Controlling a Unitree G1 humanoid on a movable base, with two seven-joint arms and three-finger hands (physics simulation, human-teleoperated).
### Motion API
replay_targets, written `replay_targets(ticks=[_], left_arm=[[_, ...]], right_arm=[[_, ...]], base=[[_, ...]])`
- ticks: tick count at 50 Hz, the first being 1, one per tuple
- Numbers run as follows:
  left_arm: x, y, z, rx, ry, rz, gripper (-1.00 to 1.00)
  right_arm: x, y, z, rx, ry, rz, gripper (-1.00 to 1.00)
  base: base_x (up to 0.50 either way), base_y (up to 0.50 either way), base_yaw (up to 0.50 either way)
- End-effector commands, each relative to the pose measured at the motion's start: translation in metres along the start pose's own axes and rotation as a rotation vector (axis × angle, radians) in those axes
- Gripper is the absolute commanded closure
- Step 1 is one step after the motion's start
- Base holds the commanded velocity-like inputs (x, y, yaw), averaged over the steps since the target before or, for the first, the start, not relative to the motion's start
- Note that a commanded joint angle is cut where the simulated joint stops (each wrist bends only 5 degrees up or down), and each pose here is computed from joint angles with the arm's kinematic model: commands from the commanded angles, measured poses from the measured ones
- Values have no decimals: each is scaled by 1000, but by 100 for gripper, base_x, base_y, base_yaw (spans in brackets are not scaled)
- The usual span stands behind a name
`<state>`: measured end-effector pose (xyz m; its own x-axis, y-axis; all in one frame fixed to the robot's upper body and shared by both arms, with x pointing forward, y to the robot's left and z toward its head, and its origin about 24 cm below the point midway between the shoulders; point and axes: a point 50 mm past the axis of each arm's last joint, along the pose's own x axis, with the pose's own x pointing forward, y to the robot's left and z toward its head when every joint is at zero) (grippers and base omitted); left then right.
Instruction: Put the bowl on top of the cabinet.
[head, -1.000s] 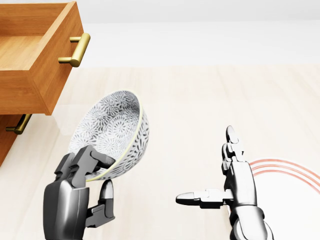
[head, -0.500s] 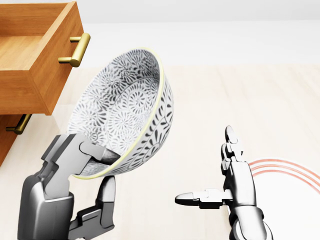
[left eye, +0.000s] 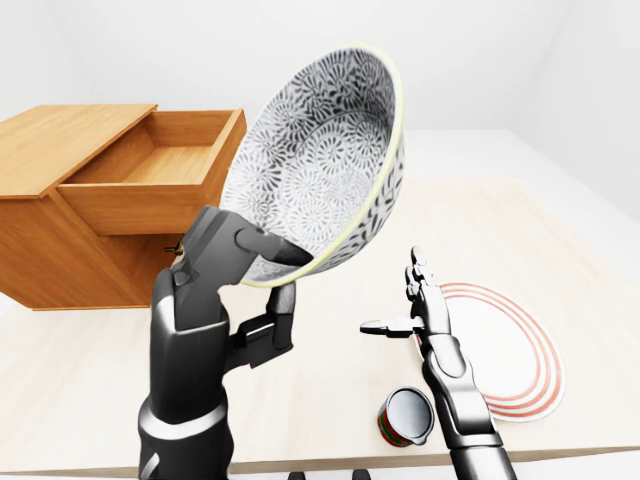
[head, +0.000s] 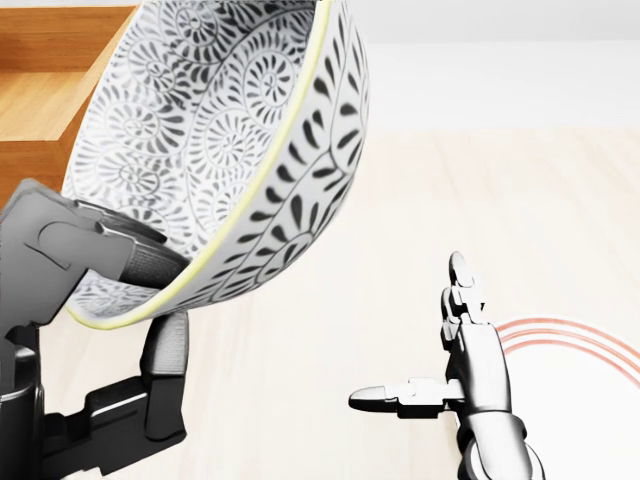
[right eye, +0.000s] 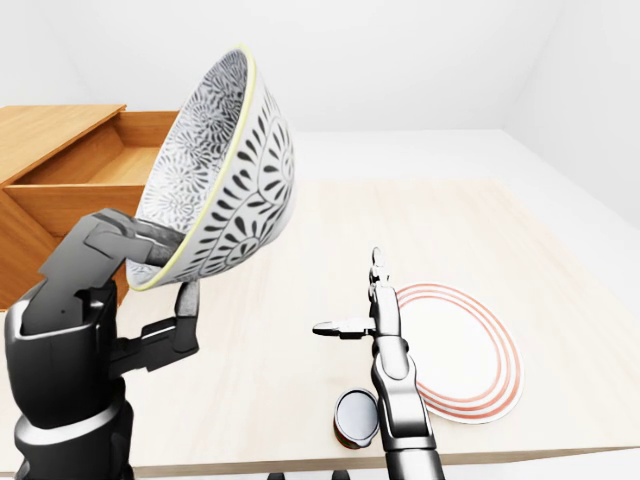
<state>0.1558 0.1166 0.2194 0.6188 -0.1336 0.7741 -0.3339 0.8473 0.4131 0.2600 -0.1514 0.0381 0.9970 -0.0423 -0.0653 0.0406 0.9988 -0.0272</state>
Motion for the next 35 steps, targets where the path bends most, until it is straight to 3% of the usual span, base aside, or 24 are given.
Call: replay_targets(ticks=[1, 13, 26, 35], left_arm=[[17, 24, 13, -22, -88, 86, 92], [31, 45, 8, 13, -97, 130, 93], [55, 82, 29, 97, -375, 238, 92], [76, 97, 3, 131, -303, 276, 92]], right_arm=[[0, 0, 0, -1, 1, 1, -100], [-1, -1, 3, -1, -12, -2, -99], [0, 1, 0, -5, 1, 0, -100], [1, 1, -1, -7, 1, 2, -100]], base=[[0, 0, 0], [0, 0, 0], [0, 0, 0], [0, 0, 0]])
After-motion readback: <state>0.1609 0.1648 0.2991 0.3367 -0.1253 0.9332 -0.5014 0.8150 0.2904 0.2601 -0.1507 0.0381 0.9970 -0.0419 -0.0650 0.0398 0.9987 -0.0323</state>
